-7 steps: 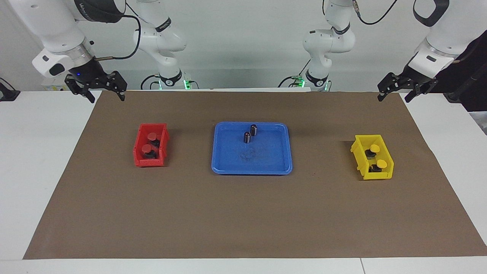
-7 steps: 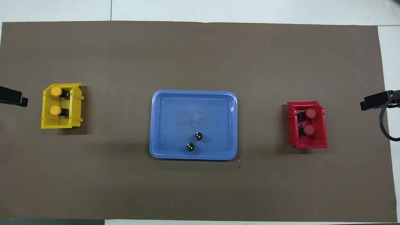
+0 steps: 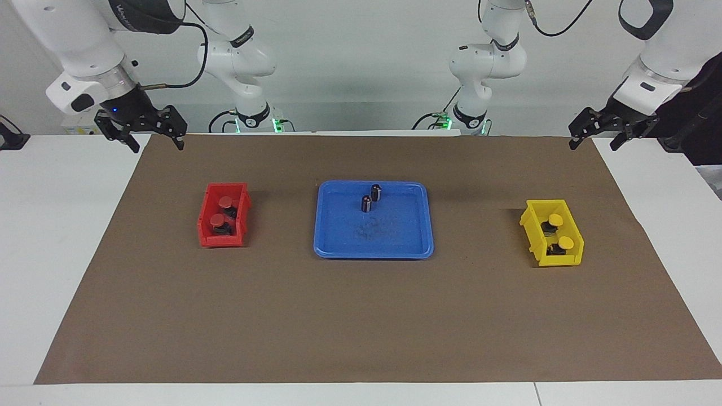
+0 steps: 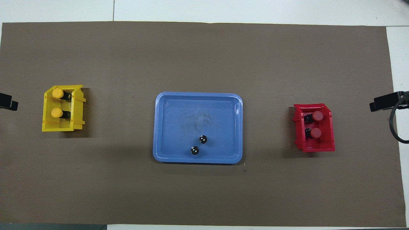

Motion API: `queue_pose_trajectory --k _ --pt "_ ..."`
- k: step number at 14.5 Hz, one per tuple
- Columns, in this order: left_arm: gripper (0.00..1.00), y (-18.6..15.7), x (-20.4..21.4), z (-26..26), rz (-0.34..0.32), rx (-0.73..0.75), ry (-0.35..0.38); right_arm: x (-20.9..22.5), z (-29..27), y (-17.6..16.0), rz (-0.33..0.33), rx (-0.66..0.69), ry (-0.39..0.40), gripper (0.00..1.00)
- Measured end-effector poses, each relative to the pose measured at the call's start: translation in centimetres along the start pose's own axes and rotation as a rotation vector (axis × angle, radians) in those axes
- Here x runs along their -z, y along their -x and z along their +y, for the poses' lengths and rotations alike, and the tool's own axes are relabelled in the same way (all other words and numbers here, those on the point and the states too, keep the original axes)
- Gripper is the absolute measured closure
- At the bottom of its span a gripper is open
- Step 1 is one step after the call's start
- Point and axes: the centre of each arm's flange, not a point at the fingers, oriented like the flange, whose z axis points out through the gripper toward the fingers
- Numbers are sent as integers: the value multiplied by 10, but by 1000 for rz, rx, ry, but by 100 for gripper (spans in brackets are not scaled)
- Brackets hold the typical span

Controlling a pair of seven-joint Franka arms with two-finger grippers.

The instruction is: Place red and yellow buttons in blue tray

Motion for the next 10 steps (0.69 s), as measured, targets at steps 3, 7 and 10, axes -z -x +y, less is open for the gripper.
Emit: queue_pose_trajectory --k 3,7,10 --pt "0 0 0 -2 0 2 0 0 0 0 0 1 0 0" --pt "0 0 0 -1 3 -1 0 -6 -3 -3 11 6 2 0" --pt "0 0 1 -3 8 2 -1 -46 -2 -7 78 5 11 13"
